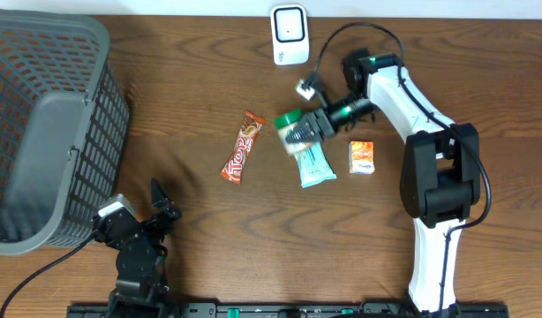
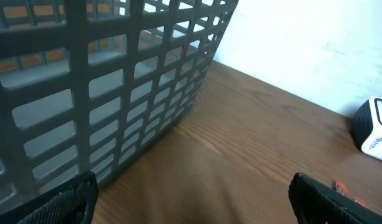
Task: Scan the item barcode
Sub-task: 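Carry the jar to the scanner and hold it over the scanner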
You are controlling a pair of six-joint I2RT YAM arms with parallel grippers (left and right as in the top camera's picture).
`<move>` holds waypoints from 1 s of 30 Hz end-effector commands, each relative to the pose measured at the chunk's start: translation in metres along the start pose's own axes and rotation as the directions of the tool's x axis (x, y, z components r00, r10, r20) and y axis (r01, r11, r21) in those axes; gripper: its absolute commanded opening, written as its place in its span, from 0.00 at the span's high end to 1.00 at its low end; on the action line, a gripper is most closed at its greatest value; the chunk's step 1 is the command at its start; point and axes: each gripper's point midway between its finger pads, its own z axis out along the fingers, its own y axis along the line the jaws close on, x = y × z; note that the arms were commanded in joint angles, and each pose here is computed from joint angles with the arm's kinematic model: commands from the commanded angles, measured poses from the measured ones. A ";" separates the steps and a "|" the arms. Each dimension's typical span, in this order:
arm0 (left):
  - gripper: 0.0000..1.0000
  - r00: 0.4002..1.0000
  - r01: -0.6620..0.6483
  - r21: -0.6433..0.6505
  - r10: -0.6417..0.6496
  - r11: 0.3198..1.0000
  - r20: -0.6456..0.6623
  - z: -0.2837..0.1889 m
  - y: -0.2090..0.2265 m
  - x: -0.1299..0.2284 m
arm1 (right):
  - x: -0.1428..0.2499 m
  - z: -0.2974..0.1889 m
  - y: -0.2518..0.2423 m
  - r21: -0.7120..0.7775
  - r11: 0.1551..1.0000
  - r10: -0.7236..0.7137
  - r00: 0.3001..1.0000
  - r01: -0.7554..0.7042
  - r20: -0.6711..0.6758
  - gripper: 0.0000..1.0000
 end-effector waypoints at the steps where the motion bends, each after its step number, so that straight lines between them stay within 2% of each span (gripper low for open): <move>1: 0.02 1.000 -0.009 -0.018 0.008 1.000 -0.020 0.003 0.005 0.011 | -0.023 -0.008 -0.022 0.165 0.971 0.165 0.985 -0.170 0.045 0.52; 5: 0.02 1.000 -0.009 -0.018 0.008 1.000 -0.020 0.003 0.005 0.011 | -0.052 -0.017 -0.025 0.247 0.964 0.072 0.993 -0.094 0.098 0.50; 11: 0.02 1.000 -0.009 -0.018 0.008 1.000 -0.020 0.003 0.005 0.011 | -0.098 -0.029 -0.040 0.419 0.904 -0.008 0.977 -0.084 0.214 0.51; 17: 0.02 1.000 -0.009 -0.018 0.008 1.000 -0.020 0.003 0.005 0.011 | -0.134 -0.045 -0.062 0.596 0.794 -0.100 0.941 -0.120 0.323 0.49; 23: 0.02 1.000 -0.009 -0.018 0.008 1.000 -0.020 0.003 0.005 0.011 | -0.165 -0.059 -0.063 0.645 0.746 -0.173 0.885 -0.169 0.432 0.50; 30: 0.02 1.000 -0.009 -0.018 0.008 1.000 -0.020 0.003 0.005 0.011 | -0.191 -0.070 -0.073 0.702 0.684 -0.266 0.828 -0.200 0.495 0.50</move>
